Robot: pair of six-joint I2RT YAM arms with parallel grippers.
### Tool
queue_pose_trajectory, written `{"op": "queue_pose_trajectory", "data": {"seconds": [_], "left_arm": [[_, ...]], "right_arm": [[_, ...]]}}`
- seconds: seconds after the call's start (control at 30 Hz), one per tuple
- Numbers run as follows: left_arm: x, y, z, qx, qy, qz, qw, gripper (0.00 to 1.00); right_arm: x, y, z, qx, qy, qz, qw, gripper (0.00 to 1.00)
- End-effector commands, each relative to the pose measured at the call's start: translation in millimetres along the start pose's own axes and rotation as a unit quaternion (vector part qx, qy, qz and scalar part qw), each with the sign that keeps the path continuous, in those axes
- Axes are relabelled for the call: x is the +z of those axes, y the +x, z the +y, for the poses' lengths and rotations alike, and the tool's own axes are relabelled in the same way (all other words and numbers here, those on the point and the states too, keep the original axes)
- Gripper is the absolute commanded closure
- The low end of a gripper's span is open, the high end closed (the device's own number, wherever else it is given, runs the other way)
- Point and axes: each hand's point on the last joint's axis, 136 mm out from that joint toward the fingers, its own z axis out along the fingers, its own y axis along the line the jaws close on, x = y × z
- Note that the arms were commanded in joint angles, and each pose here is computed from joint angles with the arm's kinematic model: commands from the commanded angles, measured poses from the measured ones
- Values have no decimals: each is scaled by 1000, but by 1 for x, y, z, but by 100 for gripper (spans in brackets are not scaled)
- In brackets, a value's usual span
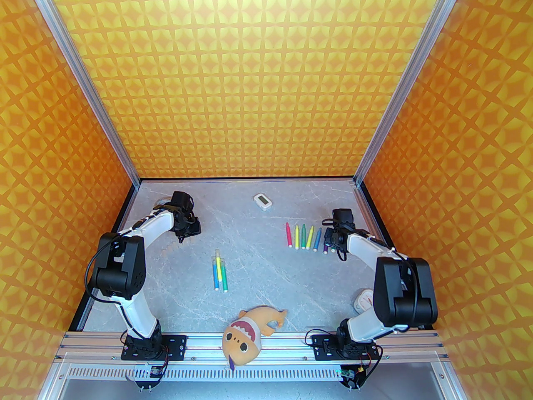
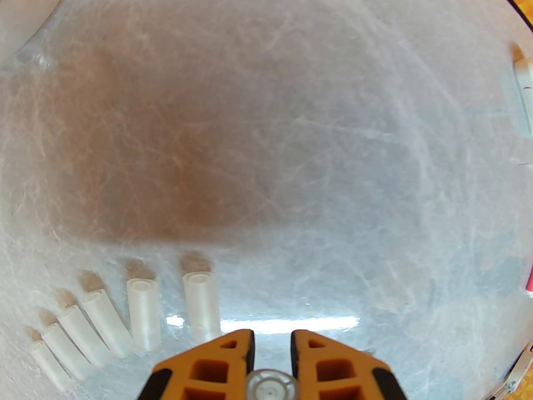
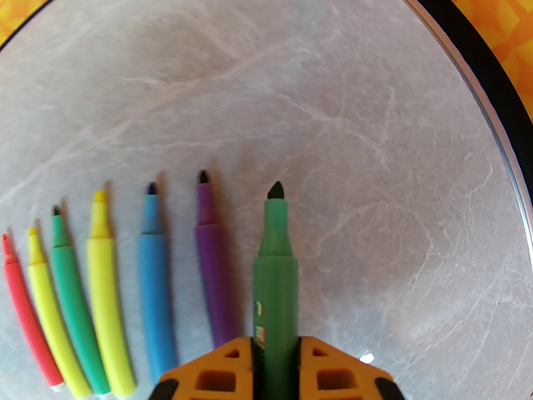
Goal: Open the pen caps
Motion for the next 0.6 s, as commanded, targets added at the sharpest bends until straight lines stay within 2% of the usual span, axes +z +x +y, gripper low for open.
{"op": "queue_pose_trajectory", "data": {"seconds": [0.0,0.23,0.57], "left_arm": [[2,-4,0,14,-11,0,1000,100],[8,-4,-3,23,-13,7,1000,100],[17,-2,-1,24,-18,16,999,100]], "right_arm": [[8,-1,-8,-7,20,10,1000,100],[28,2,-4,-13,15,28,999,100],[36,6,-1,-19,15,44,999,98]]}}
